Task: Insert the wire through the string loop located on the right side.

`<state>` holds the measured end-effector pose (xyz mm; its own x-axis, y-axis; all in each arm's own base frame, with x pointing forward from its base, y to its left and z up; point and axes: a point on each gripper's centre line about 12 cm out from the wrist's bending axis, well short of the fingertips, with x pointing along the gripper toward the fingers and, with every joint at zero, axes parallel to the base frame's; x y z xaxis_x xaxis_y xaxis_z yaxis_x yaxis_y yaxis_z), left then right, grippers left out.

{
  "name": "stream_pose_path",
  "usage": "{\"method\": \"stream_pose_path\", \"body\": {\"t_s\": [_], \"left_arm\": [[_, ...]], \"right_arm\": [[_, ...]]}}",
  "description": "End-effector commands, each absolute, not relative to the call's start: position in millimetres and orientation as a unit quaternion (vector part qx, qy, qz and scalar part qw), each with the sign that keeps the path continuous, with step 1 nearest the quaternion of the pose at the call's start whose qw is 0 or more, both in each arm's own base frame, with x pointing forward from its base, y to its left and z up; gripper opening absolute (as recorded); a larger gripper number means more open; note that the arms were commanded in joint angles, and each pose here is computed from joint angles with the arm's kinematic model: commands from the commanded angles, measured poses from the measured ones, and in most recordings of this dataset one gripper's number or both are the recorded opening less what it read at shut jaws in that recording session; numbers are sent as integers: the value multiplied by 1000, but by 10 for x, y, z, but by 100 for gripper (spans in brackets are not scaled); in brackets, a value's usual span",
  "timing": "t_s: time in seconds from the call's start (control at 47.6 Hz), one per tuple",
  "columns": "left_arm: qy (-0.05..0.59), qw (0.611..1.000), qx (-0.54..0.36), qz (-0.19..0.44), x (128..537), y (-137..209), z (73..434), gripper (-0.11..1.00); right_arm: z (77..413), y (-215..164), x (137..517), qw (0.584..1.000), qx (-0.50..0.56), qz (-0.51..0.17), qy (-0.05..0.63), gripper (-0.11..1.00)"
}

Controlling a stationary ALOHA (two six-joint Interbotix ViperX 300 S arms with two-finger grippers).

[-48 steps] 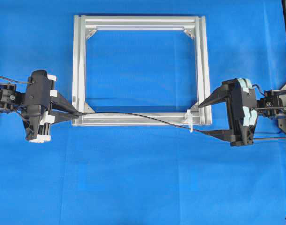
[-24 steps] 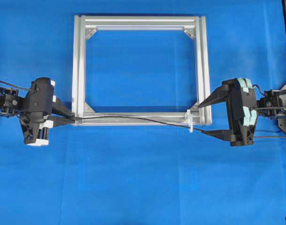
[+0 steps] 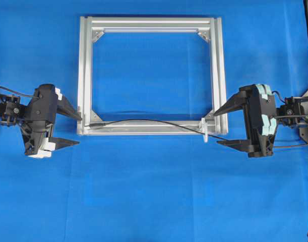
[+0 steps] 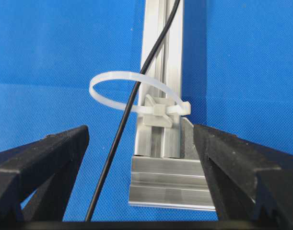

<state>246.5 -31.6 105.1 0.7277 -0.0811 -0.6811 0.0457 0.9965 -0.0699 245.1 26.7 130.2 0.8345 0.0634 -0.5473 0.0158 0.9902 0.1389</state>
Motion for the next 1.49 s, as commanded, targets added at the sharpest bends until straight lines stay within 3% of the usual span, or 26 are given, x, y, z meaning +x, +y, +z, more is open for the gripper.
{"method": "stream_pose_path", "body": {"t_s": [0.0,0.483,1.47], "left_arm": [[350,936,-26,-34,2510,-311,1145,73],[266,962,-35,-44,2667,-342,1816,71],[257,965,-36,-44,2698,-342,1876,70]], "right_arm": [[1405,269,2499,961,72,13,268,92],[1994,231,2397,970,73,24,231,92],[2086,206,2341,972,75,22,223,92]]}}
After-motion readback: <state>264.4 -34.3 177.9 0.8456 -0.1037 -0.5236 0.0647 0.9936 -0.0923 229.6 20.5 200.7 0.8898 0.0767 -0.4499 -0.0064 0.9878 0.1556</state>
